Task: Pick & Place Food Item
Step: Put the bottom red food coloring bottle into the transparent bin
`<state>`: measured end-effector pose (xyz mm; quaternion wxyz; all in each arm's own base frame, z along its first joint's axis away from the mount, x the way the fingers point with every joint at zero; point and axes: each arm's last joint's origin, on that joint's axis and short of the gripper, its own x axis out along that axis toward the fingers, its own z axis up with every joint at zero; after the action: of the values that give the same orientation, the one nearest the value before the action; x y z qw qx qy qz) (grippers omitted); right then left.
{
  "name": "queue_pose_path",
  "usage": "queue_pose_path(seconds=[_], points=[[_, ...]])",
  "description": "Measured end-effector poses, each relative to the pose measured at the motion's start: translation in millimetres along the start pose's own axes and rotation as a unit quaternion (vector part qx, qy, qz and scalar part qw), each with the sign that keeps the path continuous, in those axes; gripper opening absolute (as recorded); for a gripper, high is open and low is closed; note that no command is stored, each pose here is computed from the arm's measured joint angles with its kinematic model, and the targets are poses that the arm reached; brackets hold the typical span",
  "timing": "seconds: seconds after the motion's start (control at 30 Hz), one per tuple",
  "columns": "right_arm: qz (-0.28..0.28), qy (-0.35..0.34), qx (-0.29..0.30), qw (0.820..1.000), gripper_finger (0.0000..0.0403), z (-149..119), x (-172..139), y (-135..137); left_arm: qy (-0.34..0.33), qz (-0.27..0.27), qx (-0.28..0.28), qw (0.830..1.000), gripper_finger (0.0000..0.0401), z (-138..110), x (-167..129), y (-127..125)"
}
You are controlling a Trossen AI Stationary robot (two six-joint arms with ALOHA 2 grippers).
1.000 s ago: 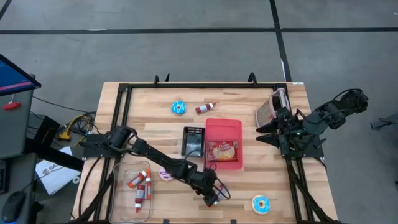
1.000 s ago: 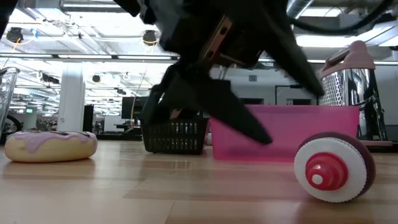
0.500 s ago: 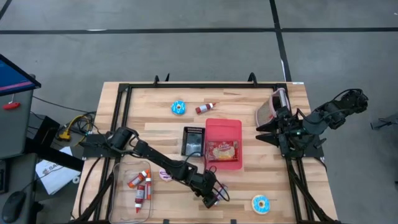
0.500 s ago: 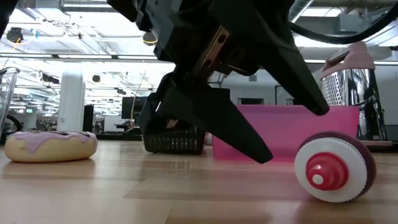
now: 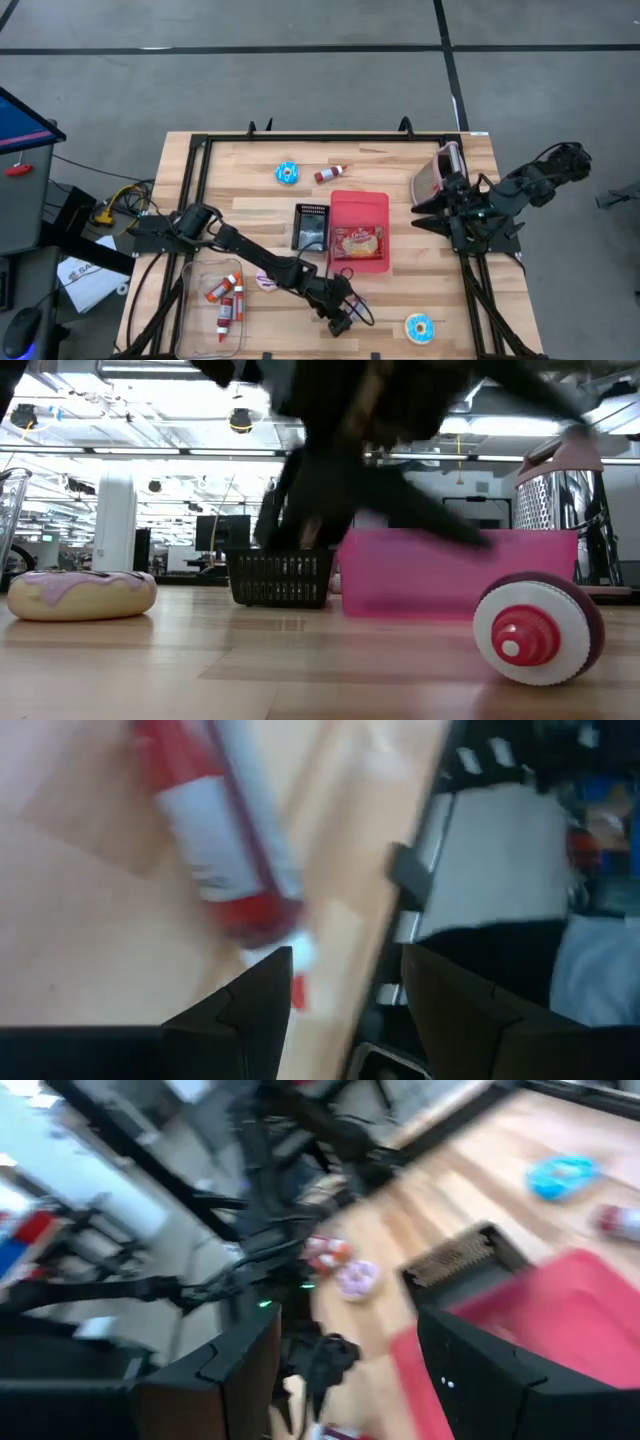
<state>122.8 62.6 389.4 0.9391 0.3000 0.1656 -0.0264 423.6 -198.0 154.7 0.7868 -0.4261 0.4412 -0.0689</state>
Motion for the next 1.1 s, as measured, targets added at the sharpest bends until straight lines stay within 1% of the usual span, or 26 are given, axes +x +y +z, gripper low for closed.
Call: queue_pose_path(seconds=[0.1,0.17,0.2,0.3,0.4,0.5,0.6,0.63,0.7,0.77,0.83,0.9,1.0,1.1], points=[[0.048,-0.012,-0.012,0.999,0.0228,2.2,-2.6,9.5,-0.019,-0.025,0.029,0.999,0.0186,6.0,-29.5,-23.4],[0.07,-0.008,-0.025,0.997,0.0228,0.9,-4.6,13.9,-0.032,-0.027,0.051,0.998,0.0186,9.0,-56.0,-38.7],[0.079,0.001,-0.03,0.996,0.0228,-0.8,-5.0,15.4,-0.033,-0.018,0.063,0.997,0.0186,9.1,-69.2,-43.3],[0.104,0.046,-0.047,0.992,0.0228,-9.9,0.5,22.3,-0.054,-0.004,0.103,0.993,0.0186,9.2,-113.1,-59.2],[0.13,0.123,-0.083,0.98,0.0228,-28.2,14.4,34.1,-0.088,-0.029,0.149,0.985,0.0186,7.2,-154.0,-78.6],[0.135,0.197,-0.121,0.964,0.0228,-53.8,34.7,47.5,-0.12,-0.074,0.192,0.971,0.0186,5.8,-181.1,-94.4],[0.126,0.24,-0.15,0.951,0.0228,-77.1,58.8,58.5,-0.171,-0.124,0.24,0.948,0.0186,8.5,-209.8,-109.7],[0.121,0.245,-0.154,0.95,0.0228,-83.7,67.7,61.7,-0.195,-0.142,0.25,0.937,0.0186,10.8,-220.2,-114.6],[0.115,0.247,-0.155,0.949,0.0228,-94.0,84.3,67.1,-0.24,-0.166,0.251,0.923,0.0186,15.3,-239.8,-121.1],[0.118,0.246,-0.149,0.95,0.0228,-101.1,101.4,71.5,-0.263,-0.18,0.257,0.913,0.0186,18.0,-256.3,-123.7],[0.128,0.272,-0.138,0.944,0.0228,-107.6,117.1,71.4,-0.263,-0.17,0.271,0.91,0.0186,14.1,-271.0,-123.0],[0.133,0.297,-0.112,0.939,0.0228,-113.2,133.3,70.0,-0.249,-0.15,0.286,0.913,0.0186,4.9,-281.8,-121.5],[0.129,0.342,-0.088,0.926,0.0228,-128.7,155.2,67.7,-0.217,-0.094,0.309,0.921,0.0186,-15.6,-289.4,-116.8],[0.122,0.38,-0.087,0.913,0.0226,-143.8,173.9,70.7,-0.195,-0.049,0.326,0.924,0.0186,-33.9,-293.0,-113.8]])
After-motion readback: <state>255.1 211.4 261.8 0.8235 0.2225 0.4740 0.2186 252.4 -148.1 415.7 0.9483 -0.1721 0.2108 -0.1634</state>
